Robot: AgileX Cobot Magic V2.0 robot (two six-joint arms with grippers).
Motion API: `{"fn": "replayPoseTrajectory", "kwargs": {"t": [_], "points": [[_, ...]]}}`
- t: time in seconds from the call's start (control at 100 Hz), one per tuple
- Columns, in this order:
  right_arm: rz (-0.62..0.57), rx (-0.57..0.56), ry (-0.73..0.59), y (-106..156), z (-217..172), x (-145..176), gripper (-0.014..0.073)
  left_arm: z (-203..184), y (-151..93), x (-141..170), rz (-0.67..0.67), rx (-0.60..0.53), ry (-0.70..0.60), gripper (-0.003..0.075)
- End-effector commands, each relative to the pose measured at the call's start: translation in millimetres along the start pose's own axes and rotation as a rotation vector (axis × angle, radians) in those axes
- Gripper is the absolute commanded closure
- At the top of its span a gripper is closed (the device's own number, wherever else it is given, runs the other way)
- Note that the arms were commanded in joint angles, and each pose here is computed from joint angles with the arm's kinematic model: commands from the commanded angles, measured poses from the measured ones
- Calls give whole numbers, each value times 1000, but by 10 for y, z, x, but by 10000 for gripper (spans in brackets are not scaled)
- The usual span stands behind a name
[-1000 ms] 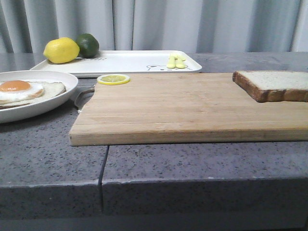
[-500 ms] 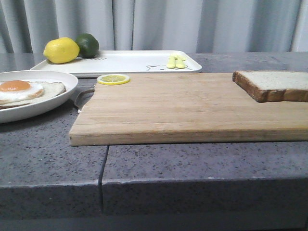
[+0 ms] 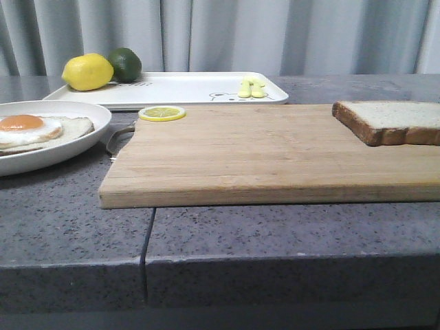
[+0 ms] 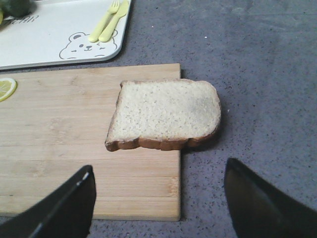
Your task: Place bread and move sandwich to tray
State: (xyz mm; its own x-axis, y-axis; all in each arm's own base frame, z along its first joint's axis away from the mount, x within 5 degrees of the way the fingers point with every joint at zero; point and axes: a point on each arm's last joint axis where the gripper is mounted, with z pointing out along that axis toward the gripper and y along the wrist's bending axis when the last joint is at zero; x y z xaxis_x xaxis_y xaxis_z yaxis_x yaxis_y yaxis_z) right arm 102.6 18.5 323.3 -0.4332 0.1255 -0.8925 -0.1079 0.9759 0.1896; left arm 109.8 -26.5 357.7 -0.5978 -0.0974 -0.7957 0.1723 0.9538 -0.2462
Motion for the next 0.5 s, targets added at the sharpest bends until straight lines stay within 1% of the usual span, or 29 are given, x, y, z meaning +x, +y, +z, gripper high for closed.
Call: {"fn": "replayPoseTrajectory", "kwargs": {"t": [0.0,0.31,0.45,0.49], "points": [[1,-8,-122,24,-40,-194,53,-58,-32,-141,-7,12,-91,302],[-33,12,-134,8,-41,-205,53,-58,-32,-141,-7,12,-91,302],[0,-28,-146,42,-43,-216,53,-58,-32,-141,-7,12,-91,302],[-12,-36,-151,49,-44,-220,54,-58,-32,-141,-7,12,-91,302]]}}
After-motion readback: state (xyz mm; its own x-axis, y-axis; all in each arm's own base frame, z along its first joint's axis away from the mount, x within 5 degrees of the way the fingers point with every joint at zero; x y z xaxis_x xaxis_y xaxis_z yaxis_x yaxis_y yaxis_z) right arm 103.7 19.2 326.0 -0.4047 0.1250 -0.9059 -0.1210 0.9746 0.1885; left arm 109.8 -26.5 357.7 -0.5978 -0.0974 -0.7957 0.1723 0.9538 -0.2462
